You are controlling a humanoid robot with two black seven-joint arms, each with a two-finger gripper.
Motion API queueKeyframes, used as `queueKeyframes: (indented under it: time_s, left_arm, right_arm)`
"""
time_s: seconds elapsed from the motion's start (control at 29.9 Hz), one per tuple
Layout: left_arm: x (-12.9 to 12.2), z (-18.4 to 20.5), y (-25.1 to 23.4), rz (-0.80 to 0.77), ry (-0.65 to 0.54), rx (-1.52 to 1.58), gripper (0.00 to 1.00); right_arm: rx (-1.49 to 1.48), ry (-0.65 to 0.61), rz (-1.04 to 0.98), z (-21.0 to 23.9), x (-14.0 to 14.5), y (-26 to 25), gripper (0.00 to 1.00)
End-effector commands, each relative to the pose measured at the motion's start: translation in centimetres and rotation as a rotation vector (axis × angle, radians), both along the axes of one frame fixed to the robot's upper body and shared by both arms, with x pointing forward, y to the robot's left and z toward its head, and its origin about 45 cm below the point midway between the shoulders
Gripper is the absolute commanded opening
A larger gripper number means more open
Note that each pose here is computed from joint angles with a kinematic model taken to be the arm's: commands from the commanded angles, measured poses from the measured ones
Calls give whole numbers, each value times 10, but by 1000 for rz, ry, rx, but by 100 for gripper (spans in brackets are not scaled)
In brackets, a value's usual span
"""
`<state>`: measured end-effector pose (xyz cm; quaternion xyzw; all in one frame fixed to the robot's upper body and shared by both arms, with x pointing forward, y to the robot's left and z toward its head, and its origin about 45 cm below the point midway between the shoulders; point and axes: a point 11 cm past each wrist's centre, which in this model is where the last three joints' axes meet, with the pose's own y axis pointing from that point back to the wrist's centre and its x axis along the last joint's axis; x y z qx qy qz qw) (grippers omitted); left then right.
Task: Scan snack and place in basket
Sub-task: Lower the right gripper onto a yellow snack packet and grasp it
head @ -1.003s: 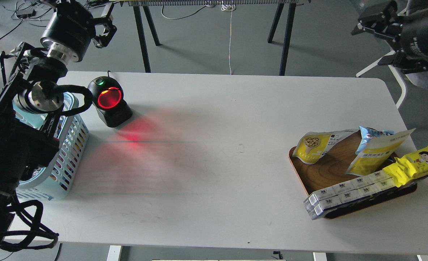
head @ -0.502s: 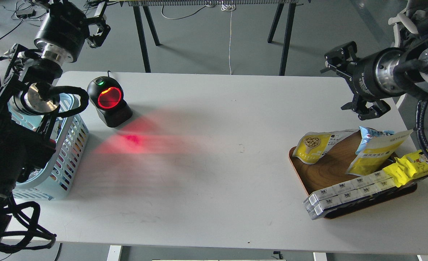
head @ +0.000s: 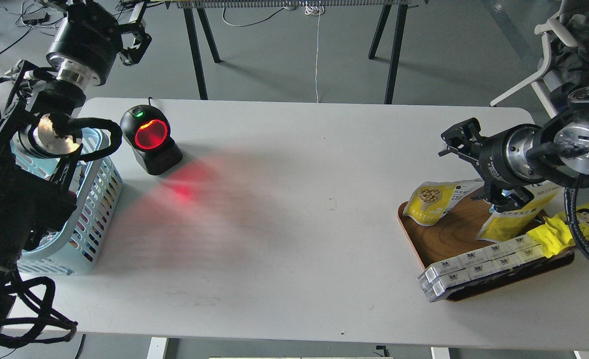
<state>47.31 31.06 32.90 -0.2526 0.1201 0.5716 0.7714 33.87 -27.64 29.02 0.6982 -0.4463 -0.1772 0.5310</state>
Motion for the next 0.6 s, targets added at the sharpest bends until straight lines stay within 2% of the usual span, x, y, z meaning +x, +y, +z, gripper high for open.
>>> queueKeyframes:
  time_s: [0.0, 0.13, 0.37, 0.57]
  left_arm:
    - [0, 0, 0, -2, -1, 0, 100]
    - [0, 0, 0, -2, -1, 0, 100]
    - [0, 1, 3, 3, -3, 5, 100]
    - [0, 2, 4, 5, -4, 8, 100]
  right_arm:
    - [-1, 12, 9, -10, -2, 0, 84]
    - [2, 24, -13, -20, -5, 0, 65]
    - [8, -1, -54, -28, -2, 13, 56]
    - [5, -3, -56, -28, -2, 12, 44]
